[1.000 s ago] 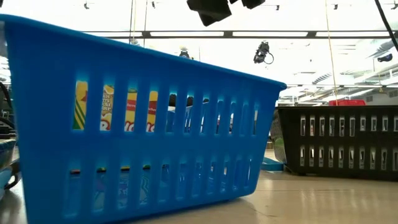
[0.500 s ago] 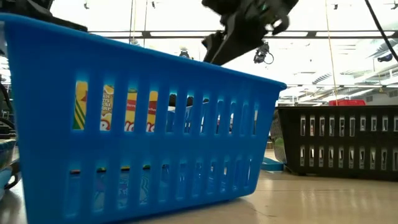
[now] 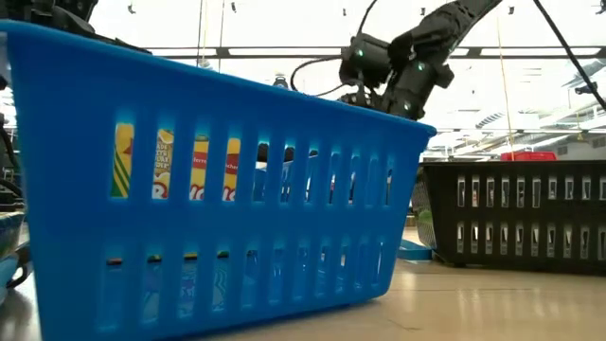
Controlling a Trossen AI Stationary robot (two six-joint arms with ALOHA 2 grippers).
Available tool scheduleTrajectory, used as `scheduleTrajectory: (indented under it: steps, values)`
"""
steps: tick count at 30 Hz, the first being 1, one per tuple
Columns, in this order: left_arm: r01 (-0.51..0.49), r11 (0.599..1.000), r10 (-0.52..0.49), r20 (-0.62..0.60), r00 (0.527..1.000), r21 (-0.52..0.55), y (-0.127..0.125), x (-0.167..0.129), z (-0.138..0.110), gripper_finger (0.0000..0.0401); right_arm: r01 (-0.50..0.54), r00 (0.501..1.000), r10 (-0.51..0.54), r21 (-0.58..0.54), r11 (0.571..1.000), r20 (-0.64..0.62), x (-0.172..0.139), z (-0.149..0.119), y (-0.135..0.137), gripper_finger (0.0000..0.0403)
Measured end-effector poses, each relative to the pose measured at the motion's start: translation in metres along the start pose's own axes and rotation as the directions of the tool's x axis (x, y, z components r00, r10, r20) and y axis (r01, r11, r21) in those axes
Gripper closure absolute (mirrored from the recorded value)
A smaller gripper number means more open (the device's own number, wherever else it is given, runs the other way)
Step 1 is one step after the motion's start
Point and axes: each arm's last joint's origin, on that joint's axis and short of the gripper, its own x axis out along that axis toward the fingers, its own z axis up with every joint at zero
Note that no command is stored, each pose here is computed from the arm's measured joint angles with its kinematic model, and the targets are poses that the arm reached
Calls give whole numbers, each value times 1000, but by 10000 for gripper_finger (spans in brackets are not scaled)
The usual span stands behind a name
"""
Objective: Pick & Place Office Desk Supplies
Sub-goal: Put the green spiral keychain into the green bin
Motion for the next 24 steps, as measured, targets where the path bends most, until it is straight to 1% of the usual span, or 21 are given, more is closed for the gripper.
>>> scheduleTrajectory:
  steps: [3,7,11,15,21,24]
  values:
    - [-1,1000,1,0,1000,-3,0,0,0,194,14,1000,-14,27,1000,-20,3,-9,-8,185]
    - [-1,1000,1,6,1000,-10,0,0,1,194,66,997,-63,62,996,-36,3,-17,-22,185]
    - [-1,1000,1,5,1000,-10,0,0,1,194,88,996,-85,89,992,-37,2,-20,-32,185]
    - [-1,1000,1,5,1000,-14,0,0,1,194,95,995,-91,94,991,-43,5,-22,-36,185]
    - [0,1000,1,5,1000,-15,0,0,0,194,99,991,-91,80,992,-97,25,-28,-37,185]
    - [0,1000,1,5,1000,-15,0,0,0,194,105,990,-97,78,991,-99,30,-29,-38,185]
